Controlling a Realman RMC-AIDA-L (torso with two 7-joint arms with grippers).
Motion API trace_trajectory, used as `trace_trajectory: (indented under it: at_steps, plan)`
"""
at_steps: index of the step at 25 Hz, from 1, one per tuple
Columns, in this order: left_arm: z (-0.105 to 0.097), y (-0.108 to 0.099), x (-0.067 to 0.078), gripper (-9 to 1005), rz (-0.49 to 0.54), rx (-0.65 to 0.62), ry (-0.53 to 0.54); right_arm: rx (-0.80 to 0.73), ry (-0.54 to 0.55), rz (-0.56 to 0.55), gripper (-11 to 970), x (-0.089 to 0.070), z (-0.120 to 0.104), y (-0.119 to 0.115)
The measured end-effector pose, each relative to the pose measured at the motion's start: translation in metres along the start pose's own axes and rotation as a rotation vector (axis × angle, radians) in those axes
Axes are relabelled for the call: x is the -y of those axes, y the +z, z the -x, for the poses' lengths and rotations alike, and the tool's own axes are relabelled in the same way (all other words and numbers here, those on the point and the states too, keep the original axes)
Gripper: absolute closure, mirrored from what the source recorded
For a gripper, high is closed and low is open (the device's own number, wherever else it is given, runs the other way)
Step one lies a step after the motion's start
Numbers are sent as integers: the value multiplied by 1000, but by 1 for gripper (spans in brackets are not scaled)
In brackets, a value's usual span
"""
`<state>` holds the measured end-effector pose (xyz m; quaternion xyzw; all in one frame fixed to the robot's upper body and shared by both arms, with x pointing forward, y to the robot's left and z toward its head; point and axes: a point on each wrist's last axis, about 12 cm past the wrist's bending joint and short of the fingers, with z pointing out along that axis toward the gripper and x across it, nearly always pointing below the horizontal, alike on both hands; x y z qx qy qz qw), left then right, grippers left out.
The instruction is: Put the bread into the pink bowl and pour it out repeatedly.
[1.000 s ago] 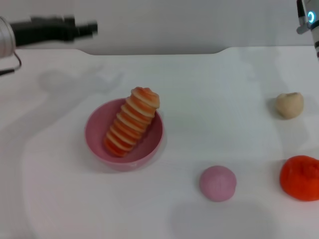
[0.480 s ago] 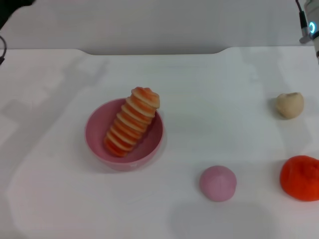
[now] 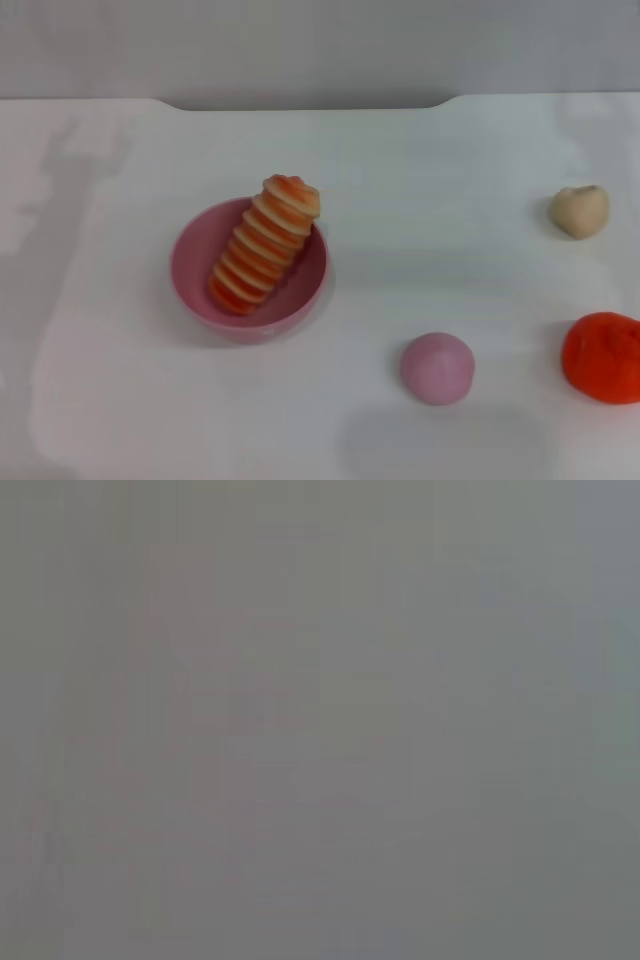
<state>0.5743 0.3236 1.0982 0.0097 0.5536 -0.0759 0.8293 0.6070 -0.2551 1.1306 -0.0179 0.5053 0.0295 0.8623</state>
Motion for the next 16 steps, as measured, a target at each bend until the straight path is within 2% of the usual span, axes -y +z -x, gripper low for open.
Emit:
trace_trajectory:
  at_steps: [4, 6, 10, 16]
  plan:
    - [-1, -8, -7, 305, 34, -6, 1, -8, -28, -106, 357, 25, -2, -12]
    - [-1, -10, -8, 305, 40, -9, 2, -12, -34, -137, 357, 33, -2, -16]
    - [-2, -11, -9, 305, 44, -12, 3, -19, -42, -166, 357, 41, -3, -22]
    - [-2, -12, -10, 305, 48, -17, 4, -23, -44, -169, 358, 42, -3, -23]
